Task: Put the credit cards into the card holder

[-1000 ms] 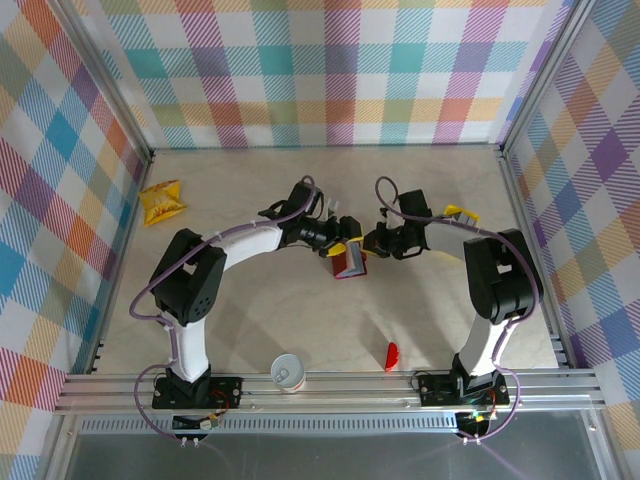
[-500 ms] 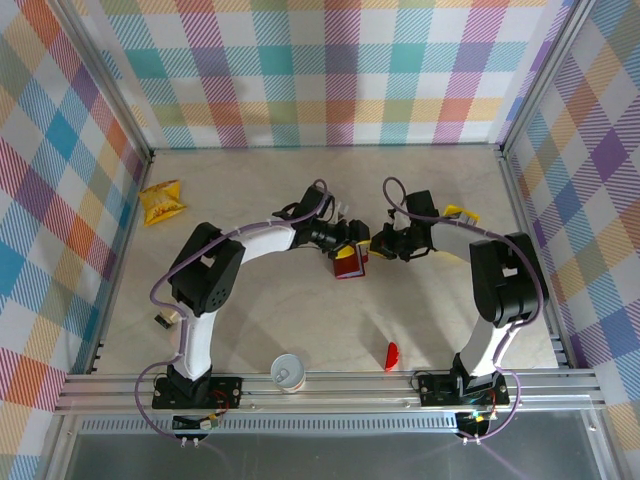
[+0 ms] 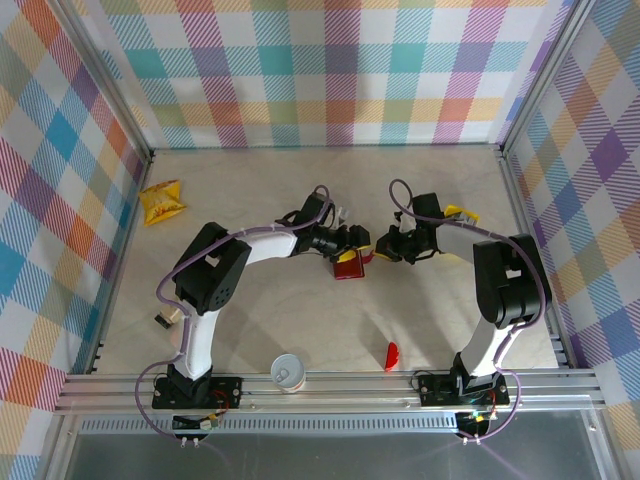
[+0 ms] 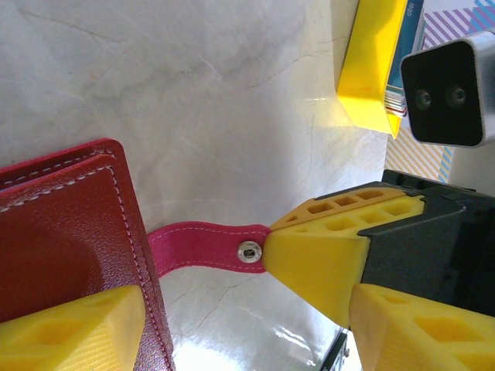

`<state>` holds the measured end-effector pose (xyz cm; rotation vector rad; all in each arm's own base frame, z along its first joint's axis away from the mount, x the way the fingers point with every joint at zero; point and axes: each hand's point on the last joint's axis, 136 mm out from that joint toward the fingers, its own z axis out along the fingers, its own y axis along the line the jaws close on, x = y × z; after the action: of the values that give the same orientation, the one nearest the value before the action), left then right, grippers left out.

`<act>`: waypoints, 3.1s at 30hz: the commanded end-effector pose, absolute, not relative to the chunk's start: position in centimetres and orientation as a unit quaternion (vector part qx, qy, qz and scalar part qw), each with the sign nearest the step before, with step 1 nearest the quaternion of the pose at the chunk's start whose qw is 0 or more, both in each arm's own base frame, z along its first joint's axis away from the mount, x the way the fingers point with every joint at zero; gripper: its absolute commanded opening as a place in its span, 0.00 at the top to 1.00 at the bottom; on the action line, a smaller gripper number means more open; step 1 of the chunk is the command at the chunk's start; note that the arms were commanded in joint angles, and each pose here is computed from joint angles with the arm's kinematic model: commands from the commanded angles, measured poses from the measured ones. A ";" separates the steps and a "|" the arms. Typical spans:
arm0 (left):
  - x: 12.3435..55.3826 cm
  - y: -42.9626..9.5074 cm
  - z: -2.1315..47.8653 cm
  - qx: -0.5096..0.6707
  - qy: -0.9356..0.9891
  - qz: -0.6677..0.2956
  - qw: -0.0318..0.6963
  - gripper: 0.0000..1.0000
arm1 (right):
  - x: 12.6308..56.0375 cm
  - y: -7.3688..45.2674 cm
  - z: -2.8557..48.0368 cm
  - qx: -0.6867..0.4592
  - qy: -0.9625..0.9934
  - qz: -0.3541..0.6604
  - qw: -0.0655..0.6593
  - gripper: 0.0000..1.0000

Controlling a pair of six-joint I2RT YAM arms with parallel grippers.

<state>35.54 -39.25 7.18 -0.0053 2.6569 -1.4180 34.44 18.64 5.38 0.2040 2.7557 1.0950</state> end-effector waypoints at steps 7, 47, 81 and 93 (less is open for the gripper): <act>34.7 -39.3 3.5 -0.003 0.882 -0.467 0.068 0.30 | 33.6 18.4 5.7 0.061 0.924 0.369 0.084 1.00; 34.3 -31.0 11.7 -0.060 0.881 -0.441 0.159 0.80 | 34.2 18.9 5.9 0.061 0.917 0.385 0.082 1.00; 35.0 -33.3 2.0 -0.070 0.925 -0.366 0.073 1.00 | 34.3 18.4 6.9 0.055 0.923 0.369 0.095 0.80; 34.7 -33.2 1.4 -0.071 0.926 -0.365 0.068 1.00 | 34.5 19.0 7.6 0.039 0.915 0.387 0.107 1.00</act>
<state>35.62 -33.60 3.64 -0.2024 2.7213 -1.1613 33.62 18.62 5.69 0.1732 2.7622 1.1045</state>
